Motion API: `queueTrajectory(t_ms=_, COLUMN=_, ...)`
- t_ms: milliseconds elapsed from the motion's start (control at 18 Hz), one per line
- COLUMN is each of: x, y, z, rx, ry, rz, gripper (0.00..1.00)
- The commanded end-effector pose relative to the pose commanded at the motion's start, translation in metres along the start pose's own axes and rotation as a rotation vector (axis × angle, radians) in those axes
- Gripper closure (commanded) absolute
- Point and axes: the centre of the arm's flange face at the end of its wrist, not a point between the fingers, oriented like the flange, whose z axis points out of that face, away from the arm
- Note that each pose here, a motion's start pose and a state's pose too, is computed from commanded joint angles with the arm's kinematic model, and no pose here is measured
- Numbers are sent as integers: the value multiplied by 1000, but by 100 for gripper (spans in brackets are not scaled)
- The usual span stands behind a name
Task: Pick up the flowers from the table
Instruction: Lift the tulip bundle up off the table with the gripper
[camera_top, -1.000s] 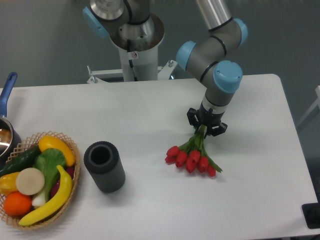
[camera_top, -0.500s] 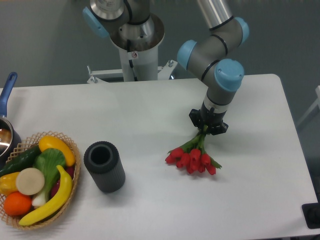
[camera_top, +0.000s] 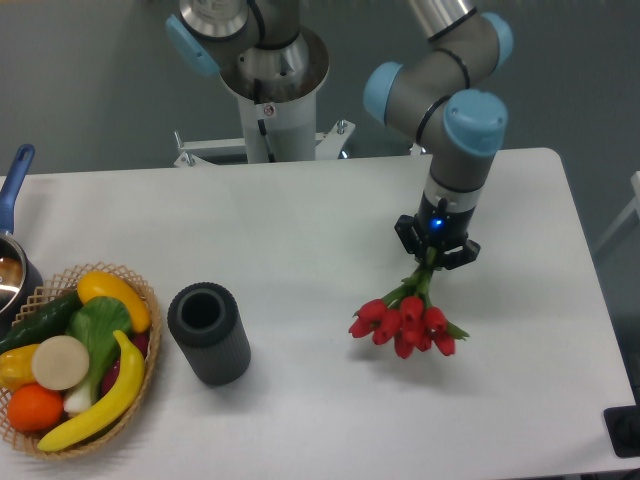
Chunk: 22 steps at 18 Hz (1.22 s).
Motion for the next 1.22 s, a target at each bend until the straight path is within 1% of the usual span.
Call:
queueTrajectory(t_ms=167, x=-20, y=-11, z=-32, rx=138, ry=-17, rz=-66, gripper=87)
queueTrajectory(t_ms=333, x=-31, y=-20, z=-60, rx=228, ry=-33, rz=-107, gripper=87)
queueTrajectory(t_ms=444, x=-34, y=-32, z=-75, rx=297, ry=-24, rz=-132, gripper=87)
queueTrajectory(t_ms=500, x=-36, y=-36, z=-88, rx=333, ry=-28, rz=-149, gripper=87)
queueTrajectory(t_ms=556, x=-42, y=-36, z=-96, rx=360, ry=-30, rz=-164, gripper=87)
queueTrajectory(t_ms=611, x=-43, y=-37, z=-101, rx=377, ry=-30, rz=-170, gripper=87)
queueTrajectory(t_ms=889, x=-46, y=-31, z=-111, rx=386, ry=-44, rz=-179, gripper=87)
queueTrajectory(t_ms=1222, x=-46, y=-31, z=-112, rx=398, ry=-38, rz=-182, gripper=87)
